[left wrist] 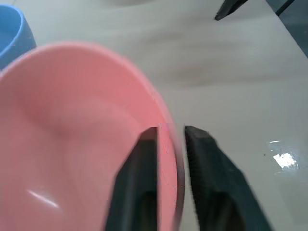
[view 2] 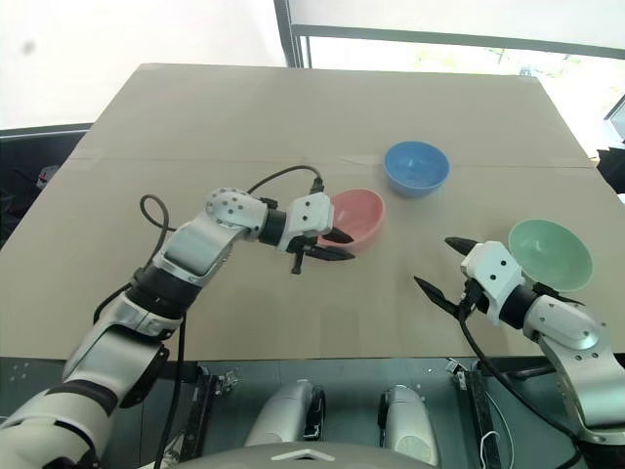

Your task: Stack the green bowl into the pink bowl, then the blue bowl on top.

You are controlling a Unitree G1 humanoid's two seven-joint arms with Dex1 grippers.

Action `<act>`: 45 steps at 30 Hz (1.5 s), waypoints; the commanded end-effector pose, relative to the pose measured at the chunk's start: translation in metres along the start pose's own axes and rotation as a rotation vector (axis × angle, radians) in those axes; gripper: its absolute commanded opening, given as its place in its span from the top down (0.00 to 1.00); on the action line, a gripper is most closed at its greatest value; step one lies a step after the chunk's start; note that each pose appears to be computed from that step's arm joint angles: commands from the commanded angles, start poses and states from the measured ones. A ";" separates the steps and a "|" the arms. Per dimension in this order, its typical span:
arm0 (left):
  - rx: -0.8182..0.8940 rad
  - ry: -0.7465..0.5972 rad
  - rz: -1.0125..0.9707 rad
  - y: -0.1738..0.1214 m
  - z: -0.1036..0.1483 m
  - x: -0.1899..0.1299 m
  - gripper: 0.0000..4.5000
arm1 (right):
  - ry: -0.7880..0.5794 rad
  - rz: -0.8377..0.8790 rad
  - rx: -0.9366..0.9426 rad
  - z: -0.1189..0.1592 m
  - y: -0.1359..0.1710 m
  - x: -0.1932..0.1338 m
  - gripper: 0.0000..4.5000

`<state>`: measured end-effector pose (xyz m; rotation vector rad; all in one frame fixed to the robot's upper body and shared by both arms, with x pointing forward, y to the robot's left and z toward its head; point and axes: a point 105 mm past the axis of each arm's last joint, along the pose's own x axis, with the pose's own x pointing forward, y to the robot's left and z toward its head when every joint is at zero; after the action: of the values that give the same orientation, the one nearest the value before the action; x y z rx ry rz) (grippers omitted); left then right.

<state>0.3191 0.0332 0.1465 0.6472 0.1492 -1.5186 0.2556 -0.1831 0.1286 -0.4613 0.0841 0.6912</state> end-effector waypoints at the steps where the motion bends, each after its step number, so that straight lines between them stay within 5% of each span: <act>1: 0.006 -0.111 0.059 0.013 0.027 -0.007 0.34 | 0.020 -0.147 -0.044 0.006 -0.020 -0.008 0.00; 5: -0.022 -0.226 0.138 0.023 0.046 -0.014 0.01 | 0.086 -0.275 -0.038 -0.001 -0.041 -0.009 0.00; 11: -0.053 -0.517 0.261 0.016 0.066 -0.054 0.01 | 0.325 -0.555 0.005 -0.033 -0.087 -0.021 0.00; 14: -0.055 -0.553 0.304 0.011 0.065 -0.066 0.01 | 0.402 -0.725 0.070 -0.046 -0.107 -0.036 0.00; 19: -0.098 -0.602 0.291 0.005 0.068 -0.077 0.01 | 0.487 -0.697 0.160 -0.067 -0.100 -0.041 0.00; 23: -0.077 -0.592 0.300 0.001 0.067 -0.075 0.00 | 0.500 -0.653 0.199 -0.070 -0.098 -0.035 0.37; 30: -0.069 -0.585 0.349 0.004 0.064 -0.081 0.00 | 0.468 -0.645 0.172 -0.057 -0.102 -0.024 0.88; 31: -0.072 -0.589 0.360 0.006 0.064 -0.082 0.00 | 0.456 -0.647 0.158 -0.055 -0.104 -0.023 0.96; 34: -0.094 -0.590 0.458 0.019 0.057 -0.090 0.00 | 0.279 -0.559 0.082 -0.021 -0.099 -0.004 0.98; 39: -0.140 -0.540 0.688 0.045 0.027 -0.112 0.00 | -0.159 -0.124 0.014 0.067 -0.029 0.038 0.98; 42: -0.191 -0.595 0.528 0.022 0.024 -0.115 0.00 | -0.315 0.024 -0.038 0.098 0.006 0.051 0.98; 45: -0.180 -0.583 0.307 -0.016 0.022 -0.119 0.00 | -0.328 0.135 -0.069 0.104 0.027 0.064 0.98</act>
<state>0.3086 0.1292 0.2028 0.0506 -0.1918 -1.2004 0.2847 -0.0896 0.1912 -0.3765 -0.1808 0.8532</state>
